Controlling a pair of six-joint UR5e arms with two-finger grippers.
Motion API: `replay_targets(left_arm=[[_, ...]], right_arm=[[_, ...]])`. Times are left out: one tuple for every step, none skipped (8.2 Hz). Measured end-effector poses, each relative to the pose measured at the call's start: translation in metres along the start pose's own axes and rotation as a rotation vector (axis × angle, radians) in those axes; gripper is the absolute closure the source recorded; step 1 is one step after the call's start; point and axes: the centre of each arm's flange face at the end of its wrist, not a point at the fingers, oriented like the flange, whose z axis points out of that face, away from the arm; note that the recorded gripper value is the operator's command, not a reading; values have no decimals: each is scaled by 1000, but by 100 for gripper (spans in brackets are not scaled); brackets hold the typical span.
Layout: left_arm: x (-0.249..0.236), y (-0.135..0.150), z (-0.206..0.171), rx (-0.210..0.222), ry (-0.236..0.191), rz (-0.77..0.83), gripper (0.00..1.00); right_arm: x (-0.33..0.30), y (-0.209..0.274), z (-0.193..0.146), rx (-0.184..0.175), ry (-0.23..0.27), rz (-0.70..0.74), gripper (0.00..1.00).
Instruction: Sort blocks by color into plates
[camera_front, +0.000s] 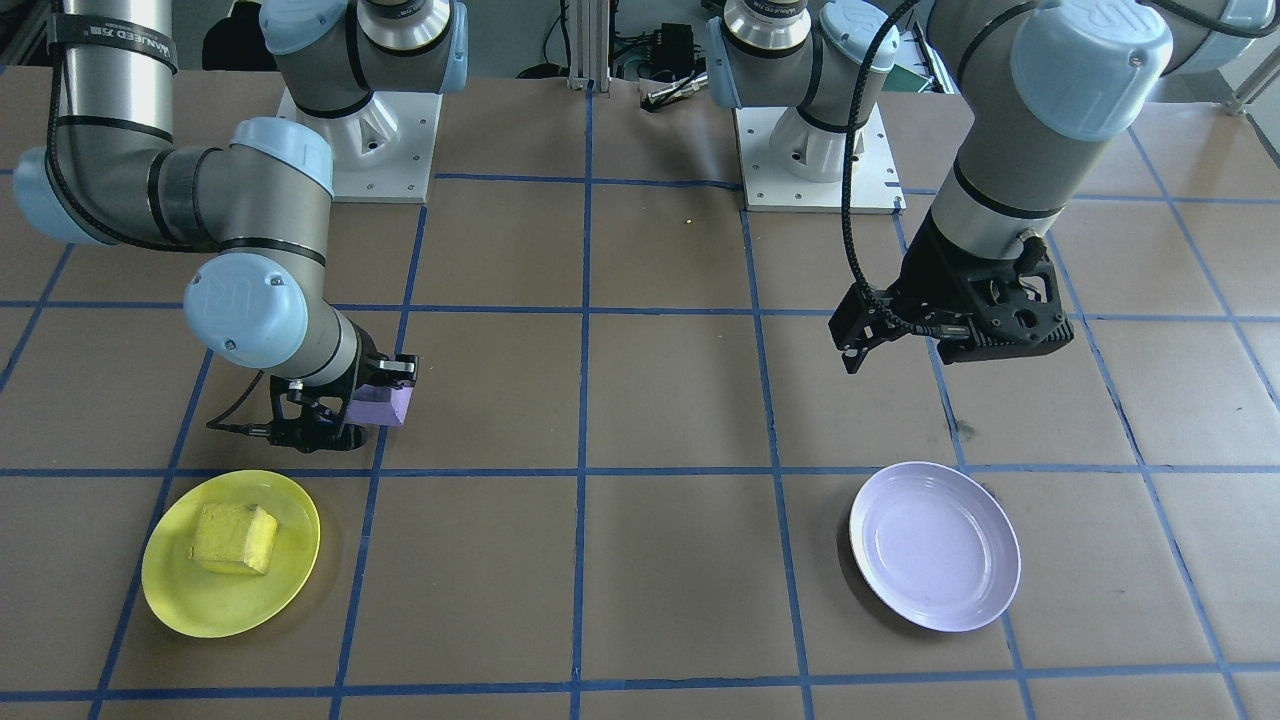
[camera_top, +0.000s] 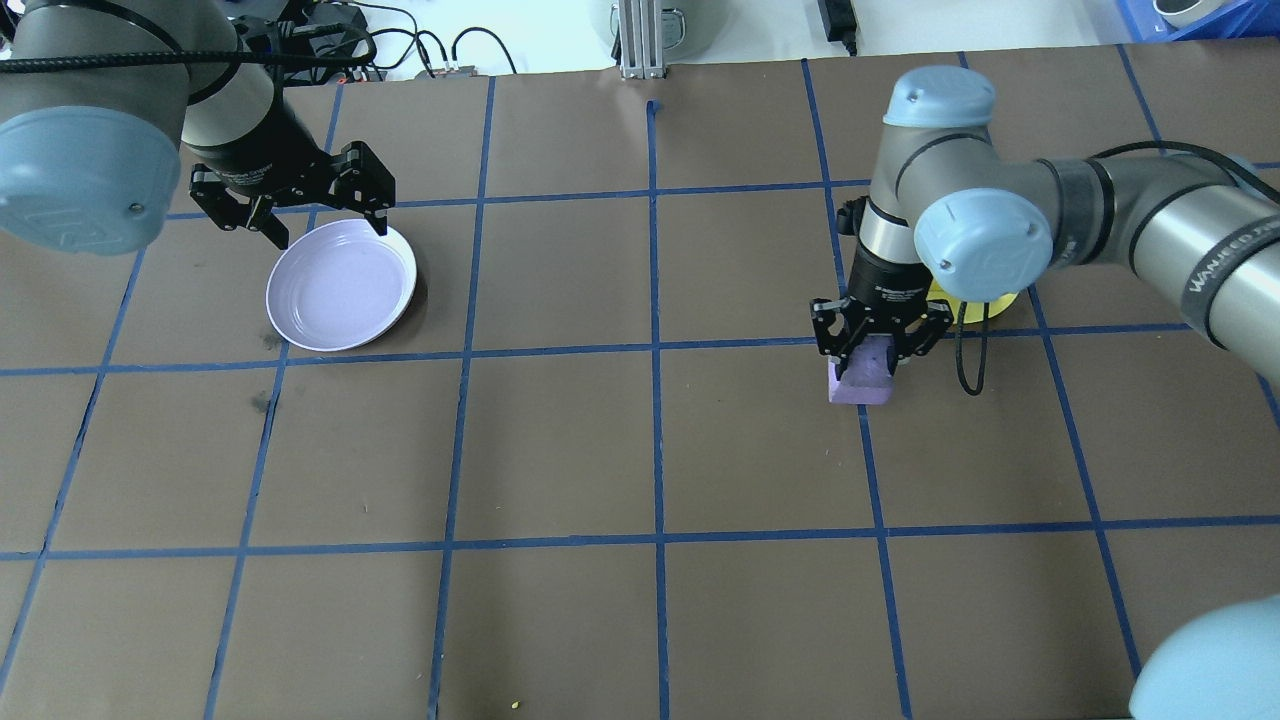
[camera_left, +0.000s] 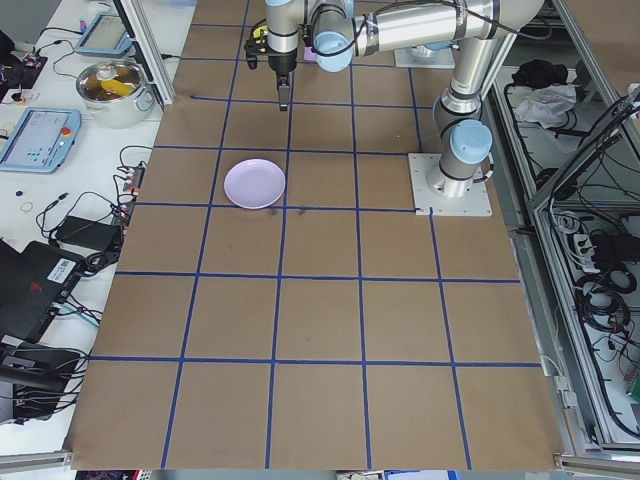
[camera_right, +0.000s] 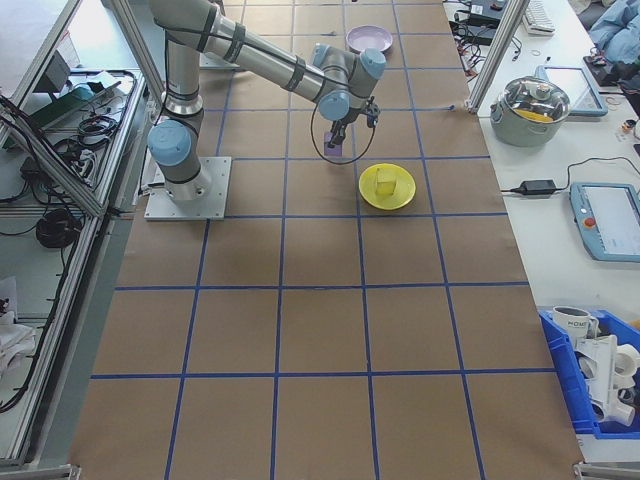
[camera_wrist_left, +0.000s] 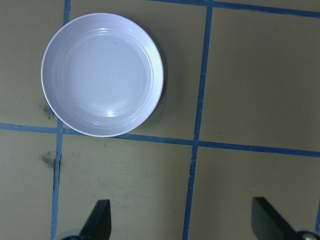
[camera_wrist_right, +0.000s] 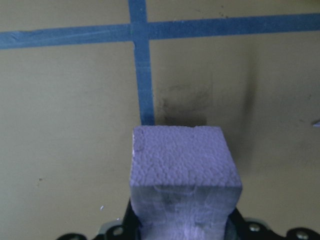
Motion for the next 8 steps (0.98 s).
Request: replay_targets(left_arm=[[0,0,0,0,-1,0,0],[0,0,1,-3,-1,1,0],[0,-1,2,-5,-2,1,0],[0,-2,4,-8,-2,2,0],[0,-4,7,-11,-2,1,0],[0,-4,7,-11,-2,2,0],[0,-1,-1,3,-2,4,0],[0,4,-10,17,-3,7,0]], right_arm=[[-43,3,-18,10,-12,7,88],[-94,12,-25,21,-11,16,87],[-144,25,-23,33,-4,5,84],[-187,37,-16,53,-13,-5,84],[-220,49,-9,62,-28,-23,74],[-245,62,-1,61,-33,-49,39],[-261,71,9,57,-29,-70,0],[-269,72,20,59,-25,-84,0]])
